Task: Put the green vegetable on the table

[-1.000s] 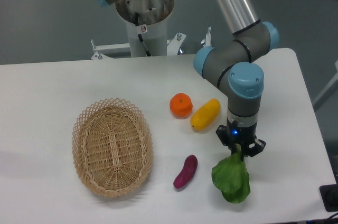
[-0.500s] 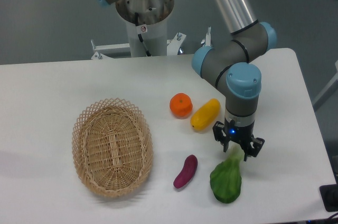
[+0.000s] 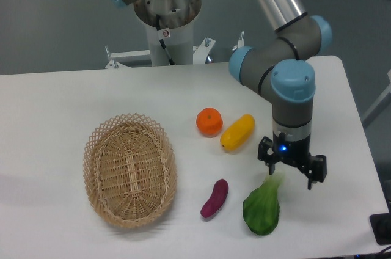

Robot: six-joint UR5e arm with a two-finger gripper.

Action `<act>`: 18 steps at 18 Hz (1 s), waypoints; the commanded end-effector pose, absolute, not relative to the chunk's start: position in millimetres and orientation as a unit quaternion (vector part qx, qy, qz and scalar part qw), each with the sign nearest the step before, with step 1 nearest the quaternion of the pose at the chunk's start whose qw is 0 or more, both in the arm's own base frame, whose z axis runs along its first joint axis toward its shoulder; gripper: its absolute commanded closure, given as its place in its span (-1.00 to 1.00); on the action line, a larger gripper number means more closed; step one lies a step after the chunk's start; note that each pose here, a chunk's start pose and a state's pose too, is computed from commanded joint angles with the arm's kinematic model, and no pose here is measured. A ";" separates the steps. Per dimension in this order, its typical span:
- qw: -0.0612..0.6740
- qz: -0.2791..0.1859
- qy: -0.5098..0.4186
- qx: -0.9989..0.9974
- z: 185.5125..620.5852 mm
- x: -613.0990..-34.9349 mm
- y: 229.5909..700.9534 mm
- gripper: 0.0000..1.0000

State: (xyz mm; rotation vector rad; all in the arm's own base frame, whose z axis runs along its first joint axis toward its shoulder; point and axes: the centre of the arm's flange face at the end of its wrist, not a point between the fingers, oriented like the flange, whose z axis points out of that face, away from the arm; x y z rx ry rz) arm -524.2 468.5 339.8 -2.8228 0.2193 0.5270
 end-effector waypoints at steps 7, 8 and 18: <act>0.102 0.154 0.104 -0.977 386.7 -523.4 422.8 -1.00; 0.098 0.150 0.105 -0.978 390.4 -522.0 418.5 -1.00; 0.086 0.139 0.121 -0.979 403.9 -523.0 391.6 -1.00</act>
